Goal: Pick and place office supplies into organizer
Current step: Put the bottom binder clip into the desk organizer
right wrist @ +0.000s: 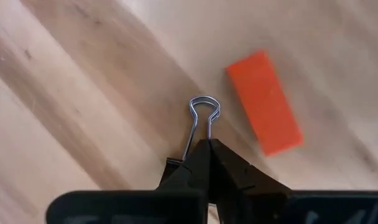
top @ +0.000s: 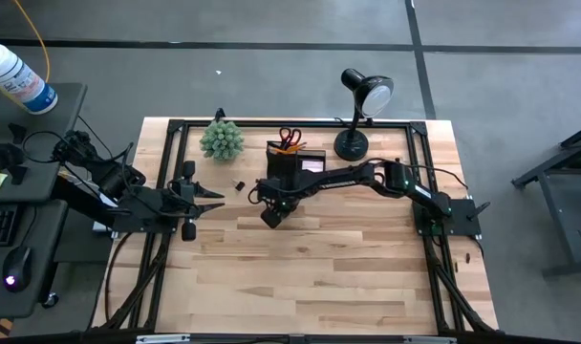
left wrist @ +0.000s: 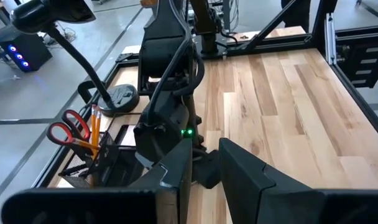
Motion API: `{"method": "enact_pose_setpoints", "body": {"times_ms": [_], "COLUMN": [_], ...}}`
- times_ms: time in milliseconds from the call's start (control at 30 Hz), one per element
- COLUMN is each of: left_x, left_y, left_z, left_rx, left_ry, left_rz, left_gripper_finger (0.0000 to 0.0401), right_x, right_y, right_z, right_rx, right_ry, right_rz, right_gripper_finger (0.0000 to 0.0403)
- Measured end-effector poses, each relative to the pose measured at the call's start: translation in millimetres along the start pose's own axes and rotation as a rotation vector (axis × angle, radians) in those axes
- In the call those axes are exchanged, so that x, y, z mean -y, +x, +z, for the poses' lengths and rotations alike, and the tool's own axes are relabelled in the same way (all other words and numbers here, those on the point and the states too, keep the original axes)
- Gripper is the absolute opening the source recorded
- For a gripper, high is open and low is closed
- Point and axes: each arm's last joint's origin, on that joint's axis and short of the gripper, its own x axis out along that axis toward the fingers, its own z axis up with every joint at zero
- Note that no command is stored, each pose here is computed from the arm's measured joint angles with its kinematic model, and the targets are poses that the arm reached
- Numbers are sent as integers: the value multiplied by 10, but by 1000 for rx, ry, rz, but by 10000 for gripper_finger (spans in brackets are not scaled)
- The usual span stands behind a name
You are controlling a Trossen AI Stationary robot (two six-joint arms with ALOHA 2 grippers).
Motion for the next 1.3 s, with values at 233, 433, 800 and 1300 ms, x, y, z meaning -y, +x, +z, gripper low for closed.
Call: {"method": "enact_pose_setpoints", "body": {"times_ms": [233,433,800,1300], "left_x": [-2,-6,-9,-16], "left_y": [1,1,0,1], "left_z": [-7,-20,-19,-9], "left_rx": [-5,-16,-12,0], "left_ry": [5,14,16,8], "left_rz": [5,10,25,54], "left_gripper_finger": [69,69,69,69], "right_x": [-11,-8,132,413], "right_y": [-187,-509,-810,-623], "right_z": [-27,44,257,529], "right_rx": [-13,101,316,315], "right_ry": [-20,-75,-659,-917], "right_rz": [23,18,-240,-458], "right_gripper_finger": [0,0,0,0]}}
